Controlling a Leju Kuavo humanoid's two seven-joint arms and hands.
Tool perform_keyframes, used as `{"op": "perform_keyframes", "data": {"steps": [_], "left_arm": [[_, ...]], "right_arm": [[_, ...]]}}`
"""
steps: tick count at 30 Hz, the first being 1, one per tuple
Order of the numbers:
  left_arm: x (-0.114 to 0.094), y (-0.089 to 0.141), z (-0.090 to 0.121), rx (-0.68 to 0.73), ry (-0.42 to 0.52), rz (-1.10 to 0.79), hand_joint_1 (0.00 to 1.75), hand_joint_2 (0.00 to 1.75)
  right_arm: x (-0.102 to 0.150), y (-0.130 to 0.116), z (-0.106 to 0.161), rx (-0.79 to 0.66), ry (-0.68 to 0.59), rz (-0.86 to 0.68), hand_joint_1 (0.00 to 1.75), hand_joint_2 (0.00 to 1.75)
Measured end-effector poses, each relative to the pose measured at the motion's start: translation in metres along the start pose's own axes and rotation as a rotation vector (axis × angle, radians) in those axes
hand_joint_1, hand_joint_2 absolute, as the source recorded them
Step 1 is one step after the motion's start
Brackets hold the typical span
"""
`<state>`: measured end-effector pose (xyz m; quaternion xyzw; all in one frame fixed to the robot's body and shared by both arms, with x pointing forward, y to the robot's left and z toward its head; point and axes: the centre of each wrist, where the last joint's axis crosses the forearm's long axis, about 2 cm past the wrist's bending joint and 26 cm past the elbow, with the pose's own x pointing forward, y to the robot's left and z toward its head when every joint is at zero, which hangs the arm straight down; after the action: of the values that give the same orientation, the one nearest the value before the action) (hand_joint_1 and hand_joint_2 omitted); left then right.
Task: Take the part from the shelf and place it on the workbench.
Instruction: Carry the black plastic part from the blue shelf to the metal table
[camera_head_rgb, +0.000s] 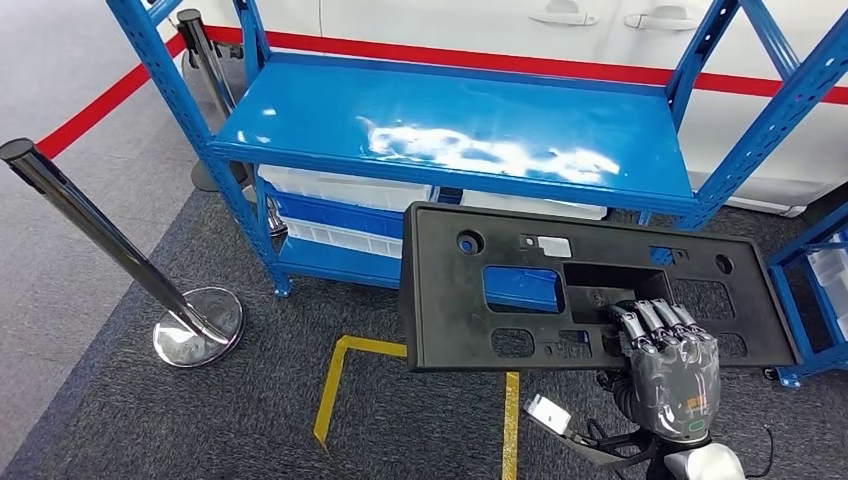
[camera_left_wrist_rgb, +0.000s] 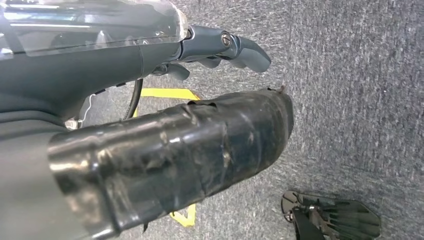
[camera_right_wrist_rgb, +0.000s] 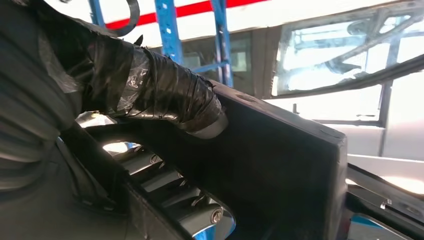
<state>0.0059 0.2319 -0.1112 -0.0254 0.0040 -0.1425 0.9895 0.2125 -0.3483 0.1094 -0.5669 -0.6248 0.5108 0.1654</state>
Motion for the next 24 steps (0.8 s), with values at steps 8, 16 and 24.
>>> {"op": "perform_keyframes", "data": {"steps": [8,16,24], "left_arm": [[-0.0003,0.0,0.0,-0.001,-0.005,0.001,0.0,0.0],[0.0,0.0003,0.0,0.001,-0.01,0.003,0.0,0.0],[-0.0026,-0.0007,-0.0002,-0.001,-0.005,0.008,0.0,0.0]], "right_arm": [[0.0001,0.0,0.0,0.008,0.019,-0.026,1.75,1.75],[0.0009,0.0,0.0013,0.013,0.033,-0.057,1.75,1.75],[0.0023,-0.0003,0.0038,0.019,0.03,-0.063,1.75,1.75]]}}
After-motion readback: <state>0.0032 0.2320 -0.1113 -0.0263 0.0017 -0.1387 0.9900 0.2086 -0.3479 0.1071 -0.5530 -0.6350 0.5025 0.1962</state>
